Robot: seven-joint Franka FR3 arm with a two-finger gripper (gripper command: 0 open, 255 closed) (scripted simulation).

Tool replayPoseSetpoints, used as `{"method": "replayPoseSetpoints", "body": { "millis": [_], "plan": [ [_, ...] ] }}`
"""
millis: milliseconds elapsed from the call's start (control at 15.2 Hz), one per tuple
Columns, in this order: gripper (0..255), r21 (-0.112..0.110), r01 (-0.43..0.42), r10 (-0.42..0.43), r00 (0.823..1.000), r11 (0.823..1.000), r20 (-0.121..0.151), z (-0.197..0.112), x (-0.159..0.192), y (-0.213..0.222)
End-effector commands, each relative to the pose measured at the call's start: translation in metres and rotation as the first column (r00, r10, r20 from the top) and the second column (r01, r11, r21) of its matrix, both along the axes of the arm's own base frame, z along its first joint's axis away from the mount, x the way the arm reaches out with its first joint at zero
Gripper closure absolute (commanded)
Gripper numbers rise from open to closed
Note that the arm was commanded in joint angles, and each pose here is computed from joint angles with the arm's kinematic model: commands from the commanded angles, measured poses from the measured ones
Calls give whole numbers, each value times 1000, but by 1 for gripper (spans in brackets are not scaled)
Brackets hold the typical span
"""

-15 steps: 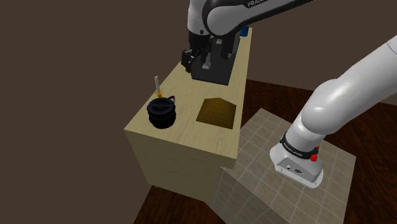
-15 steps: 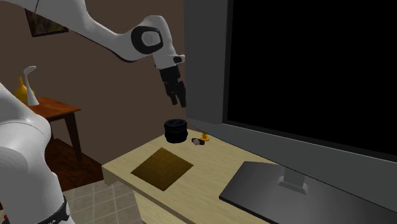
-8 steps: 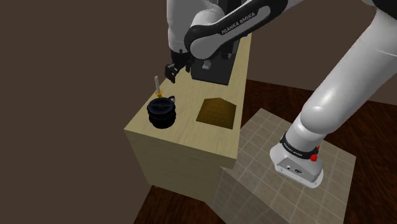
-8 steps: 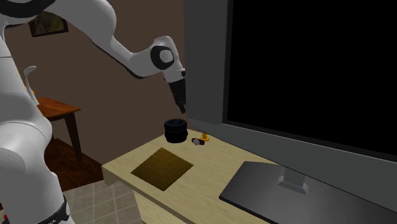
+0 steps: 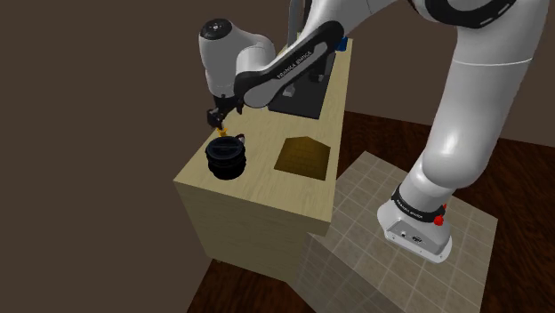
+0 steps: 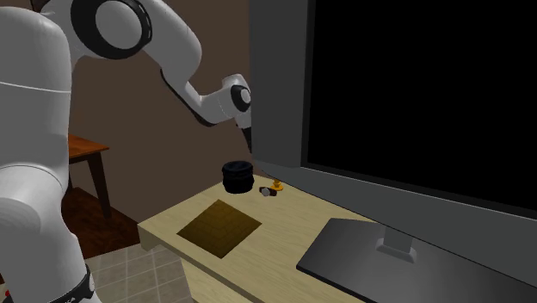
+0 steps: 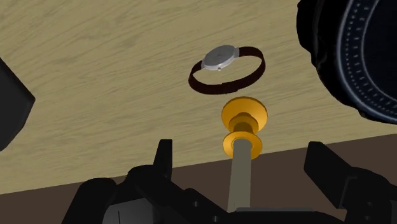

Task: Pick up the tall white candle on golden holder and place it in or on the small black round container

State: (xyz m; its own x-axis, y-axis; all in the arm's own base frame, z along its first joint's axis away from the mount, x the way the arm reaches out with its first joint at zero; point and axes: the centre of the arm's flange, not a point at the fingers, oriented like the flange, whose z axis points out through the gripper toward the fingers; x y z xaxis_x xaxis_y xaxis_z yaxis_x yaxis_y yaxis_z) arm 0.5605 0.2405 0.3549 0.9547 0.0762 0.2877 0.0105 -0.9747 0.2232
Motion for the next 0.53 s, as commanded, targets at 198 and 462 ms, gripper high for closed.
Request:
{"method": "replayPoseSetpoints", "body": {
  "millis": [198, 462],
  "plan": [
    [0, -23, -2, 3, 1000, 1000, 19, -30, 27, 15],
    [0, -23, -2, 3, 1000, 1000, 19, -50, 34, 10]
  ]
}}
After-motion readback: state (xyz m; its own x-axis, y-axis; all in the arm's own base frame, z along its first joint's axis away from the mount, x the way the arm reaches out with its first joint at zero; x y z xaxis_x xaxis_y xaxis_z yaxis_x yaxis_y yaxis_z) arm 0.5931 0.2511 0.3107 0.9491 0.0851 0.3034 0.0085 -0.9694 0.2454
